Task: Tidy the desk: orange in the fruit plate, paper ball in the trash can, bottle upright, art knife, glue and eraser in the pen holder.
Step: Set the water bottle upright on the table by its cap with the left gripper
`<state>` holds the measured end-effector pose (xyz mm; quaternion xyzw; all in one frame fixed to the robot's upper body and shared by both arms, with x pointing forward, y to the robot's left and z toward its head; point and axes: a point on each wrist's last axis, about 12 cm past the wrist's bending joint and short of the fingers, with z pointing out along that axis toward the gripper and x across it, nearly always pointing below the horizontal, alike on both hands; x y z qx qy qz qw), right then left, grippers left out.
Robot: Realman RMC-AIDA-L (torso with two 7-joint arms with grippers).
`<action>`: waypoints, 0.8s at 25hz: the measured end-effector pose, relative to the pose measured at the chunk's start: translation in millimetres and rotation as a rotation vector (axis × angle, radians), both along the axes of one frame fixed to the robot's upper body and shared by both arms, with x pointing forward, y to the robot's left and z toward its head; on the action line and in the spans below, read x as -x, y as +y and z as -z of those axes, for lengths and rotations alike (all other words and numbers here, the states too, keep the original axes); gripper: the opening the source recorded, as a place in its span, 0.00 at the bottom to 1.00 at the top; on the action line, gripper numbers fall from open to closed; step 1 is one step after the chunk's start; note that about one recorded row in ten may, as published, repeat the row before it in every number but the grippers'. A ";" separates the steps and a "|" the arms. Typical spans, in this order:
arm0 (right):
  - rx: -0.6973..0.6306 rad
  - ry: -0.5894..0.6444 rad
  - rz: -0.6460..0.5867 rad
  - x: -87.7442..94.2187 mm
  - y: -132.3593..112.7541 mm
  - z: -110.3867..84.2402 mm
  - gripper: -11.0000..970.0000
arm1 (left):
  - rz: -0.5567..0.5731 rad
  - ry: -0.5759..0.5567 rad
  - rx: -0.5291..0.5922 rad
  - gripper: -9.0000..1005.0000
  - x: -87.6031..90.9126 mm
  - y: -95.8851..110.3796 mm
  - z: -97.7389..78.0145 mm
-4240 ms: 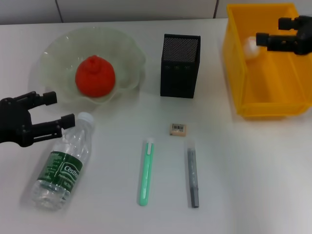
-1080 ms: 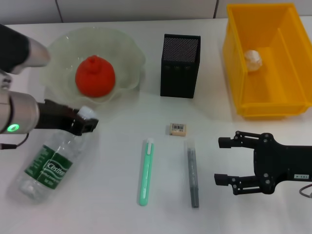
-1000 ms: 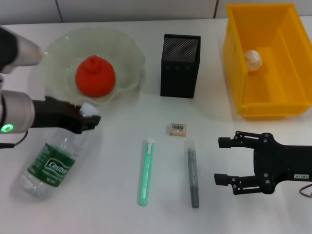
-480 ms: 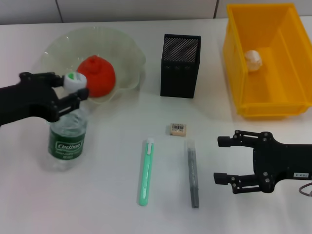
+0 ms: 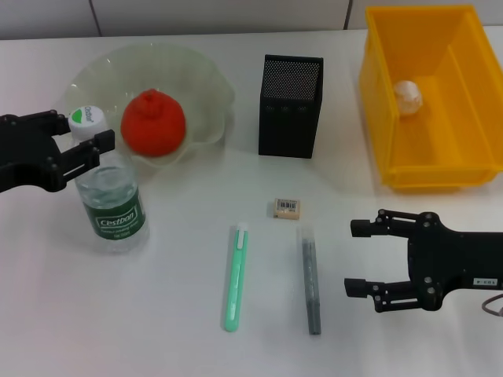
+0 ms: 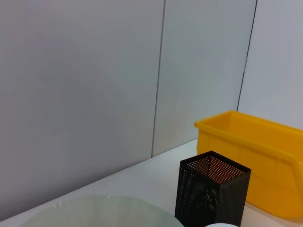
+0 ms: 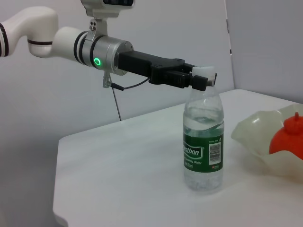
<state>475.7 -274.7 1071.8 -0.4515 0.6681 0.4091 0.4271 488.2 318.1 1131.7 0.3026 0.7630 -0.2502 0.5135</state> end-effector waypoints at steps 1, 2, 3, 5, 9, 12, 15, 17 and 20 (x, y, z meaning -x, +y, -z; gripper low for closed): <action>0.000 0.000 -0.001 -0.1 0.1 -0.1 0.87 | -0.001 0.001 0.000 0.44 0.6 0.5 0.3; 0.000 -0.001 -0.001 -0.2 0.1 -0.3 0.87 | -0.002 0.002 0.000 0.44 1.0 0.9 0.4; 0.000 -0.001 -0.002 -0.3 0.2 -0.4 0.87 | -0.001 -0.001 -0.002 0.44 1.4 1.4 0.4; 0.000 -0.001 -0.002 -0.4 0.3 -0.5 0.87 | 0.000 -0.012 -0.010 0.44 2.0 2.4 0.4; 0.000 -0.002 -0.003 -0.4 0.3 -0.6 0.87 | 0.000 -0.030 -0.009 0.44 3.6 4.3 3.2; 0.000 -0.002 -0.003 -0.5 0.3 -0.6 0.87 | -0.025 -0.018 0.032 0.44 3.0 8.8 7.1; -0.001 -0.002 -0.003 -0.4 0.6 -0.5 0.87 | -0.038 -0.009 0.064 0.44 2.2 11.7 10.1; -0.001 -0.002 -0.003 -0.6 0.7 -0.6 0.87 | -0.033 -0.010 0.062 0.44 1.9 11.3 11.6; -0.001 -0.004 -0.004 -1.2 1.2 -1.0 0.87 | -0.011 -0.031 0.045 0.47 2.8 9.9 12.5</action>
